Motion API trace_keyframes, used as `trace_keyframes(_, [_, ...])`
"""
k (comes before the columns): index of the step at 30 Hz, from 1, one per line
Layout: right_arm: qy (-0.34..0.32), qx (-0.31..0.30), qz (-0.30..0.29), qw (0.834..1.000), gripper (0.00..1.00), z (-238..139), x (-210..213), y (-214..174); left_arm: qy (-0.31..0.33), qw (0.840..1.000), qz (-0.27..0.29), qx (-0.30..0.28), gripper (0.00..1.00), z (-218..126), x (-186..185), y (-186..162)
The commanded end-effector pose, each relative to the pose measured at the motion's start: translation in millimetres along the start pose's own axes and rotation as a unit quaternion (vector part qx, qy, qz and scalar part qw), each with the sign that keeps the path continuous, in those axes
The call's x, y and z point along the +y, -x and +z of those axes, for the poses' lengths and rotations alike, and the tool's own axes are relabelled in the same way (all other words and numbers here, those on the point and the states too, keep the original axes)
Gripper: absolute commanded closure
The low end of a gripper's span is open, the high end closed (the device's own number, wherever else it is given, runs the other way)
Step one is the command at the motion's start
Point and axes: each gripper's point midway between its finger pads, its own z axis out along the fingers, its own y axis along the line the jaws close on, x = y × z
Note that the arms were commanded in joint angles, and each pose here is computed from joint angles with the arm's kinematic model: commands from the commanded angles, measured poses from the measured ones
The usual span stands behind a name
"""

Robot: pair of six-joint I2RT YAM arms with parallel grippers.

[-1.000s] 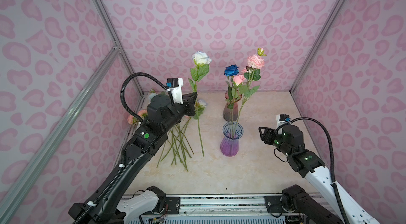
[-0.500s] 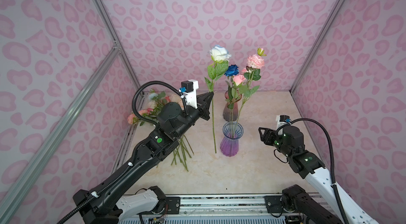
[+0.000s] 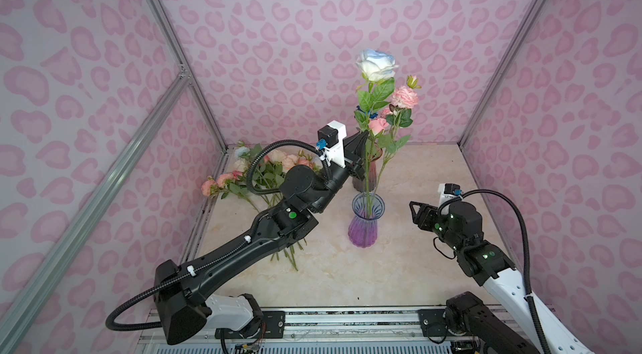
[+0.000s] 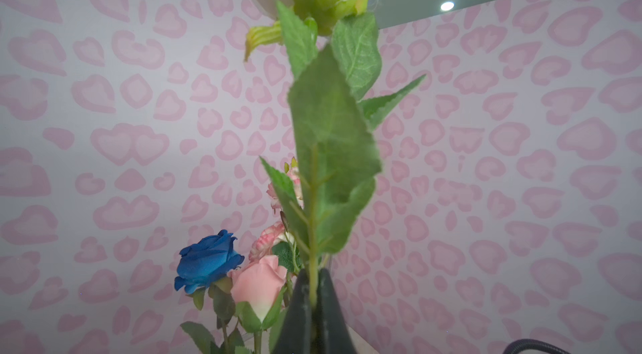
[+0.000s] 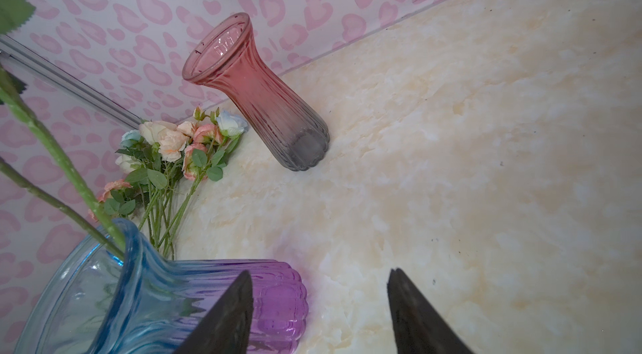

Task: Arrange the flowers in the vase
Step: 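Lower the white rose into the pink-red vase with the left gripper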

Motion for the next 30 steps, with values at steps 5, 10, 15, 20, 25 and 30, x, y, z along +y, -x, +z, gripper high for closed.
trace_keyframes(5, [0.002, -0.009, -0.001, 1.000, 0.37, -4.2, -1.0, 0.4, 0.039, 0.996, 0.076, 0.005, 0.97, 23.7, 9.6, -36.3])
trace_keyframes(10, [0.001, -0.001, -0.003, 1.000, 0.37, -4.2, -2.6, -4.5, 0.054, 0.995, 0.072, 0.040, 0.97, 16.7, 17.1, -75.0])
trace_keyframes(15, [0.000, 0.004, -0.004, 1.000, 0.37, -3.1, -4.4, -8.5, 0.058, 0.995, 0.053, 0.066, 0.97, -5.6, 21.4, -100.9])
trace_keyframes(20, [0.002, 0.008, 0.001, 1.000, 0.37, -1.0, -3.7, -10.1, 0.056, 0.992, 0.043, 0.101, 0.96, -20.5, 21.3, -125.8])
trace_keyframes(25, [0.015, 0.008, 0.008, 1.000, 0.37, -2.4, 4.3, -4.6, 0.056, 0.993, 0.027, 0.104, 0.94, -32.4, 20.8, -130.5])
trace_keyframes(30, [0.012, 0.017, -0.002, 1.000, 0.35, -5.1, 7.7, 0.1, 0.049, 0.991, 0.026, 0.126, 0.79, -36.5, 17.3, -133.9])
